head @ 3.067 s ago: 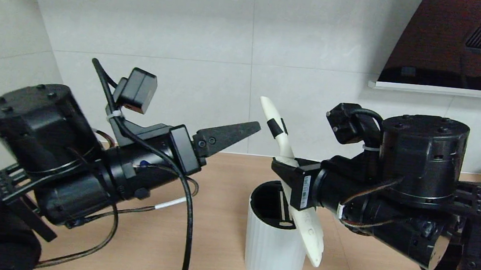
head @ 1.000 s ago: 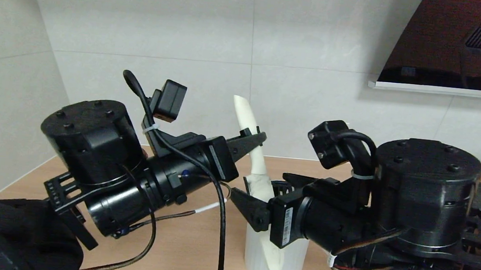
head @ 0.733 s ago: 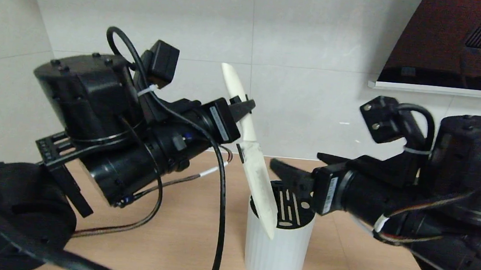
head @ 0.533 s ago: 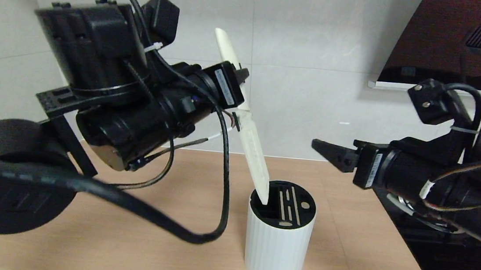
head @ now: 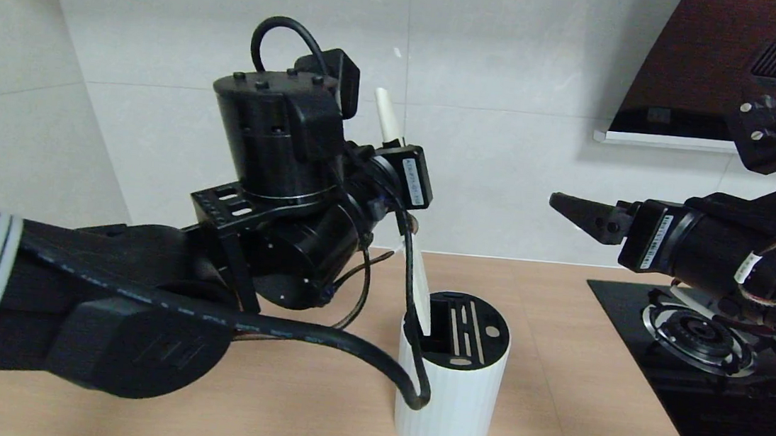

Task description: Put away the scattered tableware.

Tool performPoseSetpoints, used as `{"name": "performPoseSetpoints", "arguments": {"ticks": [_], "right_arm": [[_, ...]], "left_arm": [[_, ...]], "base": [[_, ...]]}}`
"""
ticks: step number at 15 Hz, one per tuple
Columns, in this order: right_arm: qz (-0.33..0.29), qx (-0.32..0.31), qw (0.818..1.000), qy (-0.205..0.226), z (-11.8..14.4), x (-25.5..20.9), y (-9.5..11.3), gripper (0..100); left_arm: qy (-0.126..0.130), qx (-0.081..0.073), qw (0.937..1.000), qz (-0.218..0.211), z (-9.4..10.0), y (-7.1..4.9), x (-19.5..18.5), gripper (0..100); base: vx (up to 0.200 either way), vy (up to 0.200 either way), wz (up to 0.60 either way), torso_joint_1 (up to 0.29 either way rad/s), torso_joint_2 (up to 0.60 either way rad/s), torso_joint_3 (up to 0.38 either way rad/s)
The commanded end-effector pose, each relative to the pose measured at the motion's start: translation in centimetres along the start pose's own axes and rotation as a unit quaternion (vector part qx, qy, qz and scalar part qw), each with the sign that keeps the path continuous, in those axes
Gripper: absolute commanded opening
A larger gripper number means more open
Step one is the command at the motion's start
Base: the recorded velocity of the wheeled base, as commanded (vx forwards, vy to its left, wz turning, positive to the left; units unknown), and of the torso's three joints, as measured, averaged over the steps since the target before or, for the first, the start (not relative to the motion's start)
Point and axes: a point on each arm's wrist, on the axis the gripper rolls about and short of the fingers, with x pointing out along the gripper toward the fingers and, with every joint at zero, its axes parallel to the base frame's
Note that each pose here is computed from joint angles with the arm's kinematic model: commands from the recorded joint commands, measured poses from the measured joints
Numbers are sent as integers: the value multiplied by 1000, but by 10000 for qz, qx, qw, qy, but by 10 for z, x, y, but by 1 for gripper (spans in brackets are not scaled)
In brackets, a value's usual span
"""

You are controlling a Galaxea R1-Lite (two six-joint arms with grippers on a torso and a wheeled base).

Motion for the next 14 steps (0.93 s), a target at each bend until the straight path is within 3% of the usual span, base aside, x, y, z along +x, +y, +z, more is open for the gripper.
{"name": "performPoseSetpoints", "arguments": {"ticks": [1,7,10,14], "right_arm": [[-16,-5,10000,15,-1,1,-1,100],[-35,-16,9999,105,-6,6,-1,100],[-38,-18,9999,120,-7,7,-1,100],[-38,-23,9999,158,-9,9,-1,100]], "left_arm": [[131,163,9998,6,-29,-9,10,0],[-166,529,9984,108,-63,-15,26,0],[-130,570,9982,124,-66,-15,26,0],[120,715,9974,12,-83,-21,17,0]], "base": [[0,0,0,0,0,0],[0,0,0,0,0,0],[0,0,0,0,0,0],[0,0,0,0,0,0]]}}
